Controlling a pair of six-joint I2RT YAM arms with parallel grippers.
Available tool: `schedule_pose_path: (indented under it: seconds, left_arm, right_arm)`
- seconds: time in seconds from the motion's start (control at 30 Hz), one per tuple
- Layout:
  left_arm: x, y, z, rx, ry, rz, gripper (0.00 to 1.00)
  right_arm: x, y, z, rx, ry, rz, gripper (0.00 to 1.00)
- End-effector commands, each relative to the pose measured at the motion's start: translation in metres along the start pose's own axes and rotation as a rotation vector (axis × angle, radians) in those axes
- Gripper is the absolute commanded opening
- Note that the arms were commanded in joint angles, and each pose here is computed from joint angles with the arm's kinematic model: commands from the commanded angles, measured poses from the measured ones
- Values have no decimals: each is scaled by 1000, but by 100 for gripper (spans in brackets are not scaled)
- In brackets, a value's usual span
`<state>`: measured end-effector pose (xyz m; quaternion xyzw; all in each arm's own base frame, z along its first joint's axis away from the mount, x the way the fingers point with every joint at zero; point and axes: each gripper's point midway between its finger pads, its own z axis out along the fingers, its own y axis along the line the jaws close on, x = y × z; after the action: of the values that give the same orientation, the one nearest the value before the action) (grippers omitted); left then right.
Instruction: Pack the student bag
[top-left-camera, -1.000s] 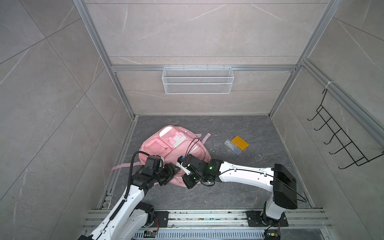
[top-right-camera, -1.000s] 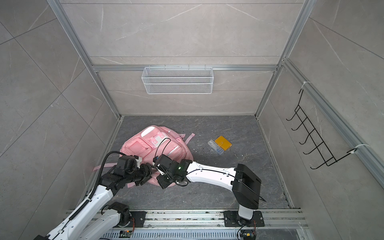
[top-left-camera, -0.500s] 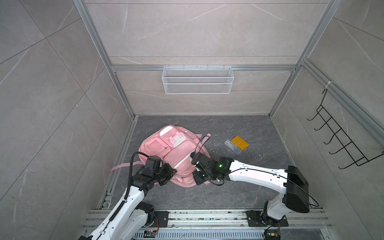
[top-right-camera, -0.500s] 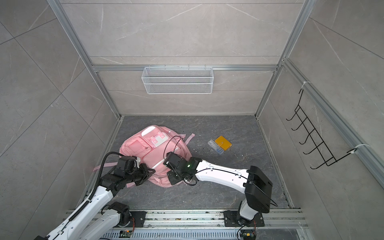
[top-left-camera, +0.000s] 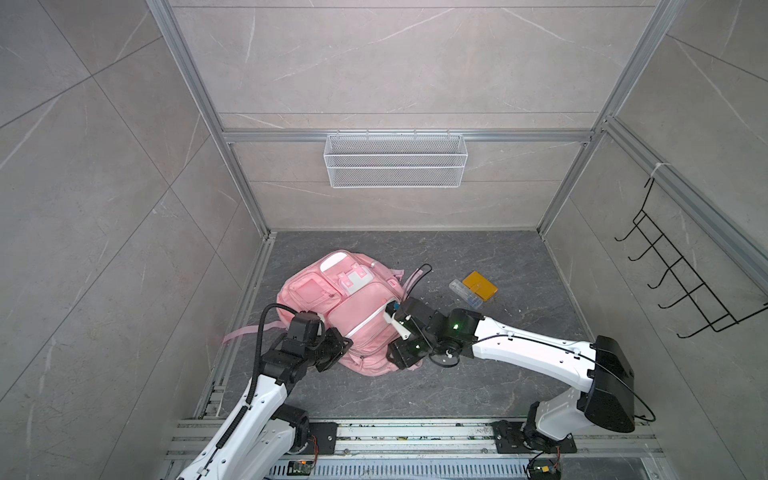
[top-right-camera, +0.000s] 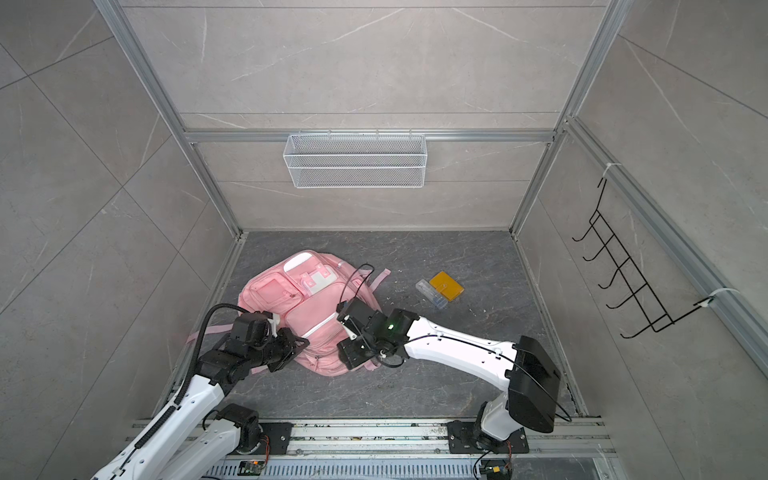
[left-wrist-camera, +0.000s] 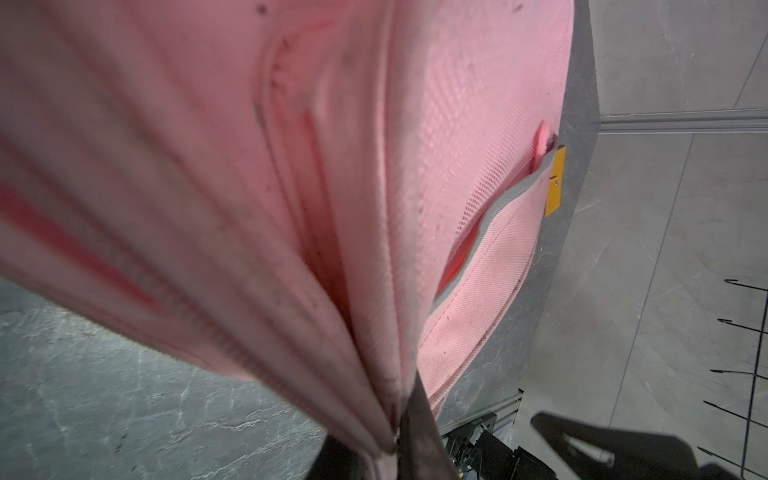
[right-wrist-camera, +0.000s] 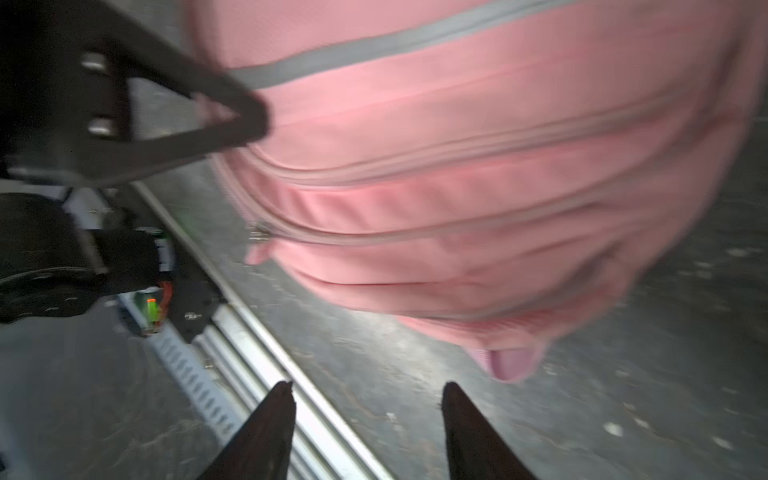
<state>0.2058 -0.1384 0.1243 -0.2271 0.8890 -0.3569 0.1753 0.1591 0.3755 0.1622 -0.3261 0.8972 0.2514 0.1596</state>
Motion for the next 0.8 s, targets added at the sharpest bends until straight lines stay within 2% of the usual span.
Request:
schedule_pose_path:
  seconds: [0.0,0.07,0.23,0.4,0.53,0.67,0.77]
  left_arm:
    - [-14,-59,-17,217,-49,100,0]
    - [-16,-64,-17,218,-53,97,0]
    - [-17,-69,-15,222,-57,77,0]
    - [-13,-75,-12,231,-53,68,0]
    - [-8,-82,-9,245,-52,71,0]
    - [-5,-86,-10,250,-51,83,0]
    - [-3,-87,-9,251,-45,84,0]
  right_arm:
    - [-4,31,6,-105,-3,-31,76]
    - [-2,34,9,-90,-4,-23,75]
    - [-2,17,19,62,26,67,71]
    - [-11,19,25,104,48,87,67]
    - [-4,7,31,173,93,105,61]
    - [-1,-5,35,225,117,129,50]
    - [2,-12,41,260,143,132,49]
